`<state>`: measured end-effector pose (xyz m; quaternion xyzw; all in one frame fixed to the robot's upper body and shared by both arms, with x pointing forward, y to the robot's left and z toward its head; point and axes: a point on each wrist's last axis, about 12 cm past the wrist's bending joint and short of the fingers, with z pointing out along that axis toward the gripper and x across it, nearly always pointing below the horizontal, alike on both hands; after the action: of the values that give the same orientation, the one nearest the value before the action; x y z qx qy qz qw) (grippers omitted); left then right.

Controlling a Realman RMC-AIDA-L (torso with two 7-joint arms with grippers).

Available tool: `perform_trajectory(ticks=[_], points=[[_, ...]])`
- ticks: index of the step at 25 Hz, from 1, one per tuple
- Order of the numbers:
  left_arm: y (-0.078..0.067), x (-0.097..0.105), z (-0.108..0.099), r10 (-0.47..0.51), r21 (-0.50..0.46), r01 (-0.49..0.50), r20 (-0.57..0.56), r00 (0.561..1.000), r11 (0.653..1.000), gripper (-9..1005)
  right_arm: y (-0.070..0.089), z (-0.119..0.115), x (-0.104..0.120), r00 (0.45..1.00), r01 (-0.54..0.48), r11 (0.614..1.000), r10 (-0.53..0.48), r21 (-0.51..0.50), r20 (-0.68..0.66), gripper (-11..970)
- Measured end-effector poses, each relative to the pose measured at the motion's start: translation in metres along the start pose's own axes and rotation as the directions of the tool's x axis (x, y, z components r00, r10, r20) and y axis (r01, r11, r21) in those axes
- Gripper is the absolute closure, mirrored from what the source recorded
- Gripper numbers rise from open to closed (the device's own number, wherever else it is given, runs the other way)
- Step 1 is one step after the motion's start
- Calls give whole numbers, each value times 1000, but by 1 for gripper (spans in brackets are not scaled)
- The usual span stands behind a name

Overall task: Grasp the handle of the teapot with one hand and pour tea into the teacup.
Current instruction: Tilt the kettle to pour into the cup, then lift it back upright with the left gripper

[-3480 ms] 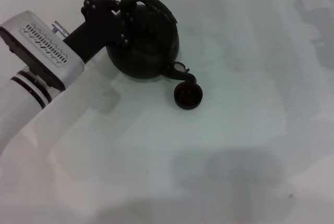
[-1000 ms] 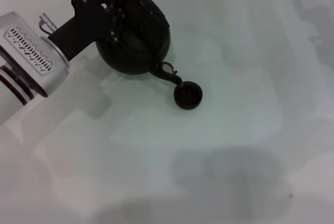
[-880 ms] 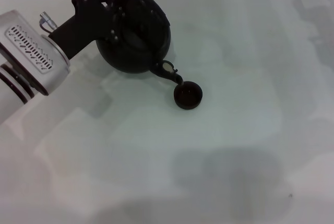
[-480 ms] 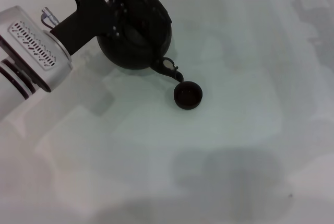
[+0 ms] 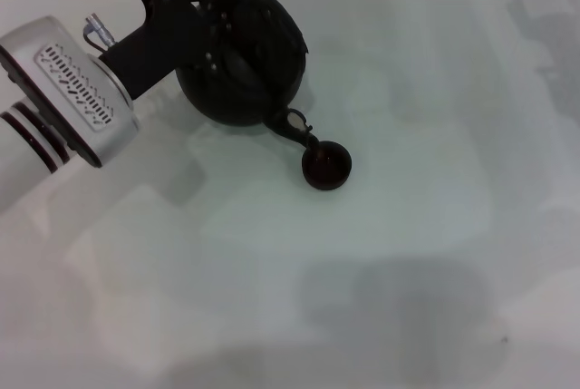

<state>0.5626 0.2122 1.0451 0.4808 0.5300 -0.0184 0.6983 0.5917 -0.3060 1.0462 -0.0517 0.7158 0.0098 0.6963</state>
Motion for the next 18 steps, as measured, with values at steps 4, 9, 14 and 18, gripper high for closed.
perform_trajectory(ticks=[4, 9, 14, 18], points=[[-2, -1, 0, 12, 6, -12, 2, 1000, 1000, 911, 0, 0, 0, 1000, 0, 1000, 0, 0, 0, 131], [-2, -1, 1, 22, 6, -22, 3, 1000, 1000, 912, 0, 0, 0, 1000, -3, 1000, 3, 0, 0, 131], [-2, -1, 2, 42, 6, -42, 5, 999, 999, 913, 0, 0, 0, 1000, -15, 1000, 15, 1, -1, 131], [-1, -2, 2, 44, 6, -44, 7, 999, 999, 913, 0, -1, 0, 1000, -15, 1000, 15, 1, -1, 131]])
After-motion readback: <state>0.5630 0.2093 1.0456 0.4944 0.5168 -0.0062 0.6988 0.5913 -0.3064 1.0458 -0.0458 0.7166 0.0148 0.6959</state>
